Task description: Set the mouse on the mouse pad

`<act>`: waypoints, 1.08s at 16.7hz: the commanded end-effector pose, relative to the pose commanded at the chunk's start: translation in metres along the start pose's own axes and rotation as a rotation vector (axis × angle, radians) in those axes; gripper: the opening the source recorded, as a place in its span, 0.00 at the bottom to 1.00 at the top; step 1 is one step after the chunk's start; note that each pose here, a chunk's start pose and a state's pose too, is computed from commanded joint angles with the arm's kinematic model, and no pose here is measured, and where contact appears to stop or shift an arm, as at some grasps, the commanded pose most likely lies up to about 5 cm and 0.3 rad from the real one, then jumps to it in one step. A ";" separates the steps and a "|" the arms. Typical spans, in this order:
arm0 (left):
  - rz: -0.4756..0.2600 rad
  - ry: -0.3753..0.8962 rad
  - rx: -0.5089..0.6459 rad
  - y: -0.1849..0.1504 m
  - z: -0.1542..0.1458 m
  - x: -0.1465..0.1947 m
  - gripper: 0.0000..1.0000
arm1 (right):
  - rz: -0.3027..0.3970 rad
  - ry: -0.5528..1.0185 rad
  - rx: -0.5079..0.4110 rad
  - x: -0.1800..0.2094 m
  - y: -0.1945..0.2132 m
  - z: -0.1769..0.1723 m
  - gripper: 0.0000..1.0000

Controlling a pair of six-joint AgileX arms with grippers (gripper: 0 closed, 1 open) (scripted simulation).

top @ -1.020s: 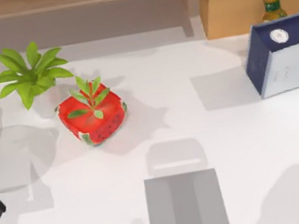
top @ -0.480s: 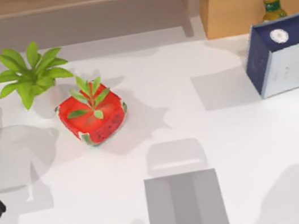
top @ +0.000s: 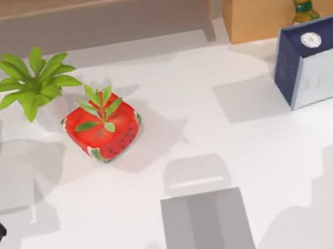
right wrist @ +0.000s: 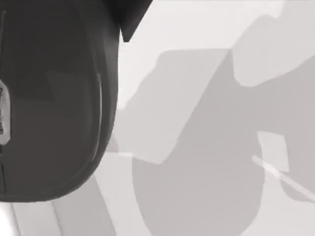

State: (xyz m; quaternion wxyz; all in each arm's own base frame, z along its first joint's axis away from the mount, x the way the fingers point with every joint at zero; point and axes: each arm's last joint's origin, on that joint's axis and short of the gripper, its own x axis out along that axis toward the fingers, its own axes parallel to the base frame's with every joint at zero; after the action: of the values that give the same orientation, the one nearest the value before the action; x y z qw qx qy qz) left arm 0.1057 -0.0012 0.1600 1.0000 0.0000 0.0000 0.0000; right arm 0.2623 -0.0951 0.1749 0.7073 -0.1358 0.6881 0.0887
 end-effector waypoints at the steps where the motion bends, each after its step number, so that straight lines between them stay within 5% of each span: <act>1: 0.000 0.000 0.000 0.000 0.000 0.000 1.00 | -0.013 -0.016 -0.002 -0.013 0.001 0.000 0.00; 5: 0.000 0.000 0.000 0.000 0.000 0.000 1.00 | -0.011 -0.024 -0.014 -0.045 0.001 0.001 0.00; 10: 0.000 0.000 0.000 0.000 0.000 0.000 1.00 | 0.070 0.041 -0.019 -0.040 -0.002 0.006 0.00; 18: 0.000 0.000 0.000 0.000 0.000 0.000 1.00 | 0.069 0.041 -0.016 -0.039 0.009 0.023 0.00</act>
State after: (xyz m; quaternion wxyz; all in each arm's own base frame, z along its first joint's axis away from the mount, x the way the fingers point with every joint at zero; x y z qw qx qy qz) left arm 0.1057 -0.0012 0.1600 1.0000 0.0000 0.0000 0.0000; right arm 0.2795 -0.0771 0.2132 0.6883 -0.1196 0.7061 0.1157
